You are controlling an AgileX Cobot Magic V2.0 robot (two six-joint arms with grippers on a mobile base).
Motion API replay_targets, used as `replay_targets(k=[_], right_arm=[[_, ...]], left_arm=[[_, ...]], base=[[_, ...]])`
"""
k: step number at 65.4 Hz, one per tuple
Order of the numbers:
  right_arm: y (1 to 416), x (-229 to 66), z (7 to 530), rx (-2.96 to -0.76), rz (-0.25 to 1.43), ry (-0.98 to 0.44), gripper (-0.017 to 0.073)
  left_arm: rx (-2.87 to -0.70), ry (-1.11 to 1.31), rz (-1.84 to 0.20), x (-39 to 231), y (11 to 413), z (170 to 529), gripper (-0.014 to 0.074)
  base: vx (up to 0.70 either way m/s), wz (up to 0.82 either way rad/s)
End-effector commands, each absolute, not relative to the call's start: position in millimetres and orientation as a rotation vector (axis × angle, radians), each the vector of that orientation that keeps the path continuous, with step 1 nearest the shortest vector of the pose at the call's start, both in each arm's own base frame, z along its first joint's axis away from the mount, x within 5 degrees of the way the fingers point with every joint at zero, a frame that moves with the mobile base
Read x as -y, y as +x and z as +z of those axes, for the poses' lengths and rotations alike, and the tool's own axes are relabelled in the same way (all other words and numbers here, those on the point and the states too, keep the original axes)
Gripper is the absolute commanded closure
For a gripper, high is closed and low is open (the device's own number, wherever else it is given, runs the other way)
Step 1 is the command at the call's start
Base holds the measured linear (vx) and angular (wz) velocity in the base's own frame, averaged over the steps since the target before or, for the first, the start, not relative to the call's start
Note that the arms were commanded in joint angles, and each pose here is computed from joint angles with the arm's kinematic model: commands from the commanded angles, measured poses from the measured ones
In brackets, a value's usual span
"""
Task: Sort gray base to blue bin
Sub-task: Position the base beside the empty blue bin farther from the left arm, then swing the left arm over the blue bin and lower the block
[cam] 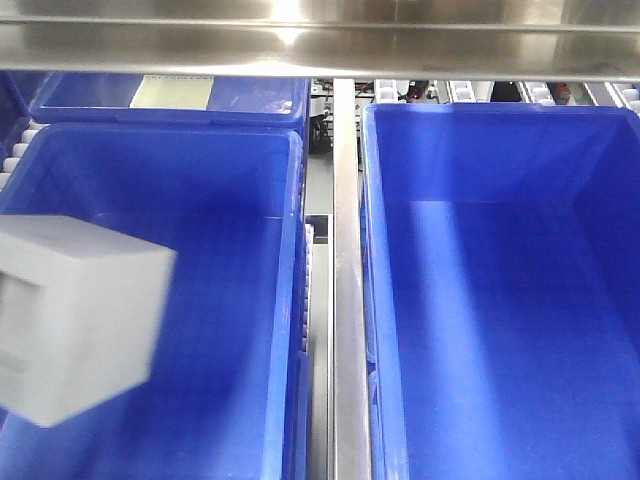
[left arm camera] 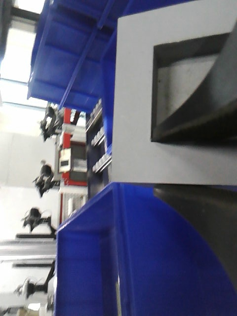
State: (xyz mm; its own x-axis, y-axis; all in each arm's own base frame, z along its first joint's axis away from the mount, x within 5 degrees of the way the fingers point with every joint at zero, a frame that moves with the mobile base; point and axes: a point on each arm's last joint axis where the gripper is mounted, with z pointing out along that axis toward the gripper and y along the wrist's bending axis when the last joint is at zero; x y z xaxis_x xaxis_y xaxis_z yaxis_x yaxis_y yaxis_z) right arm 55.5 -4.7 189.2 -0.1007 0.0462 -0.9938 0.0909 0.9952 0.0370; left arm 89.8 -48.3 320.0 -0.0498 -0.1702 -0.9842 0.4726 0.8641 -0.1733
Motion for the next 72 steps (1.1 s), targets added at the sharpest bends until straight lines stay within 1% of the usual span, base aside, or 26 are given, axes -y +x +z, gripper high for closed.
replay_targets(k=[1, 8, 15, 21, 32, 39, 42, 47, 51, 54, 61, 67, 72], right_arm=[[55.8, 4.9, 190.8, -1.639, -0.049, 0.094, 0.0564], [55.8, 4.9, 190.8, -1.639, -0.049, 0.094, 0.0564], [55.8, 4.9, 190.8, -1.639, -0.049, 0.094, 0.0564], [55.8, 4.9, 190.8, -1.639, -0.049, 0.094, 0.0564], [55.8, 4.9, 190.8, -1.639, -0.049, 0.094, 0.0564], [55.8, 4.9, 190.8, -1.639, -0.049, 0.094, 0.0564], [55.8, 4.9, 190.8, -1.639, -0.049, 0.094, 0.0564], [55.8, 4.9, 190.8, -1.639, -0.049, 0.094, 0.0564], [55.8, 4.9, 190.8, -1.639, -0.049, 0.094, 0.0564], [55.8, 4.9, 190.8, -1.639, -0.049, 0.094, 0.0564], [55.8, 4.9, 190.8, -1.639, -0.049, 0.094, 0.0564], [55.8, 4.9, 190.8, -1.639, -0.049, 0.094, 0.0564], [55.8, 4.9, 190.7, -1.640, -0.049, 0.094, 0.0564]], left_arm=[[-1.370, 0.254, -0.623, 60.1, 96.3, 342.6, 0.0600], [-1.363, 0.349, -0.695, 86.5, 108.6, 343.0, 0.0600], [-1.370, 0.432, -0.783, 123.5, 122.9, 343.1, 0.0600], [-1.355, 0.490, -0.850, 160.8, 134.7, 349.1, 0.0600], [-1.384, 0.582, -0.918, 238.4, 160.6, 353.2, 0.0600], [-1.432, 0.632, -0.927, 284.6, 178.1, 348.4, 0.0600], [-1.485, 0.659, -0.912, 305.8, 190.0, 339.7, 0.0600], [-1.524, 0.680, -0.902, 332.7, 205.3, 336.2, 0.0600], [-1.582, 0.707, -0.880, 355.2, 219.7, 325.0, 0.0600], [-1.606, 0.717, -0.872, 368.2, 228.4, 323.9, 0.0600], [-1.716, 0.773, -0.830, 393.7, 243.8, 307.0, 0.0600], [-1.771, 0.804, -0.808, 404.2, 249.8, 300.8, 0.0600], [-1.788, 0.806, -0.796, 404.7, 253.8, 297.3, 0.0600]], base=[[0.00, 0.00], [0.00, 0.00], [0.00, 0.00], [0.00, 0.00], [0.00, 0.00], [0.00, 0.00], [0.00, 0.00], [0.00, 0.00], [0.00, 0.00], [0.00, 0.00], [0.00, 0.00], [0.00, 0.00], [0.00, 0.00]])
